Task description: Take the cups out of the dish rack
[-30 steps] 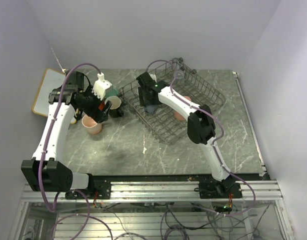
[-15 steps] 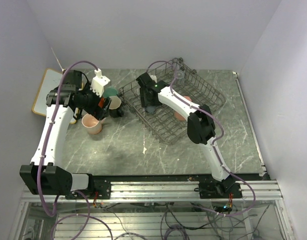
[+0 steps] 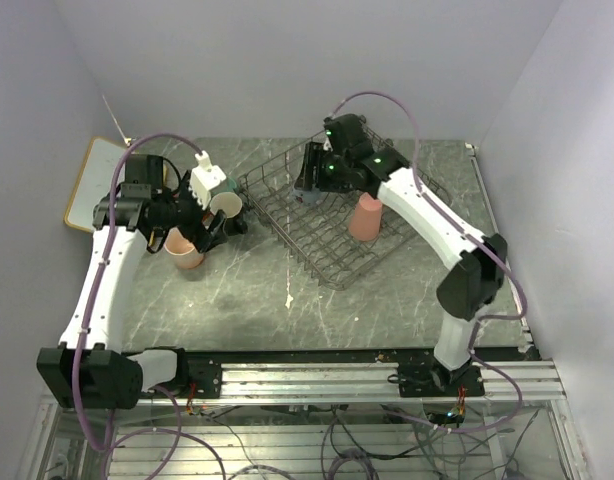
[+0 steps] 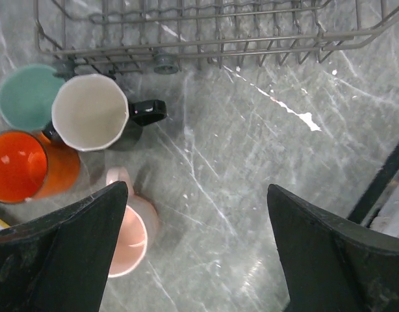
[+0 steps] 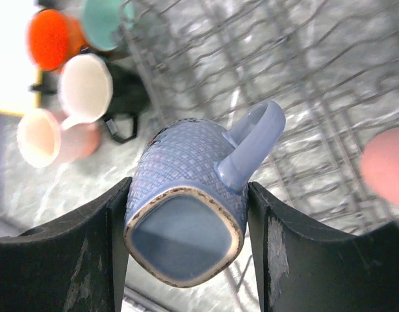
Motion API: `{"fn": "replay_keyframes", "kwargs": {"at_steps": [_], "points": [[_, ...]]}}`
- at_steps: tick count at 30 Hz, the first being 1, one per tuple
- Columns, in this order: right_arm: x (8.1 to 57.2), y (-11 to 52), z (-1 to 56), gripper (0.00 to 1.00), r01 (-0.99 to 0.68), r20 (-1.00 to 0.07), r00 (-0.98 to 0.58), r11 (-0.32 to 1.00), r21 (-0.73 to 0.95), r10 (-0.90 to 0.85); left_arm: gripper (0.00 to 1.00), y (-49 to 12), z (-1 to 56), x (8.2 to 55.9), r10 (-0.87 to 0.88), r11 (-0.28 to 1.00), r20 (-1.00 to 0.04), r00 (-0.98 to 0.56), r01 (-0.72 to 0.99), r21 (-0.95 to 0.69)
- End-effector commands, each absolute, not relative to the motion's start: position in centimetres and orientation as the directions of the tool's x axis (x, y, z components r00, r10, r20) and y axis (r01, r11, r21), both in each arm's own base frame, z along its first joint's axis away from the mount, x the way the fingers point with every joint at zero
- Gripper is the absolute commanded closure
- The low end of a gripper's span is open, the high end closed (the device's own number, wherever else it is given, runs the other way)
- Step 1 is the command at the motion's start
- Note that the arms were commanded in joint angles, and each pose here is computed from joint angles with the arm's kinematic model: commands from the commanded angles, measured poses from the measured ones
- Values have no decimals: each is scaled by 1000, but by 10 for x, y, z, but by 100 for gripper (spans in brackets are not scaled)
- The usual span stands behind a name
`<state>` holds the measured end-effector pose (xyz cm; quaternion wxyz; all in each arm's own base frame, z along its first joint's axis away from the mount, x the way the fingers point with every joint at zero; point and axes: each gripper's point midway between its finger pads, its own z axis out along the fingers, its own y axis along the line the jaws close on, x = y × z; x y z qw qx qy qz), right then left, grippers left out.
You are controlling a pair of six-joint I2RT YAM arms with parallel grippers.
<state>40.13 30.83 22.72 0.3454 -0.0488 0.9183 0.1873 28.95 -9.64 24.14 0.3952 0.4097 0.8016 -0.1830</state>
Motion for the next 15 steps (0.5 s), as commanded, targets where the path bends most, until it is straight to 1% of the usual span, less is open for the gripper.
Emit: {"fn": "replay_keyframes", "kwargs": {"at_steps": [1, 4, 8, 10, 12, 15], "points": [[369, 338, 254, 91, -307, -573, -811, 748, 589, 119, 1, -112, 259, 289, 552, 450, -832, -58, 861, 238], [347, 352, 266, 91, -308, -491, -856, 603, 735, 162, 1, -113, 270, 294, 589, 403, -801, 105, 821, 404], [319, 373, 296, 91, -317, -395, -902, 353, 880, 175, 1, -123, 295, 288, 599, 342, -737, 313, 733, 589], [305, 380, 310, 91, -297, -336, -928, 222, 929, 163, 1, -129, 311, 288, 583, 351, -715, 387, 673, 651], [293, 385, 323, 92, -280, -295, -944, 112, 954, 149, 2, -135, 321, 285, 565, 360, -704, 429, 640, 679], [280, 390, 339, 93, -259, -257, -958, 1, 966, 129, 3, -139, 330, 280, 544, 366, -705, 455, 627, 688]]}}
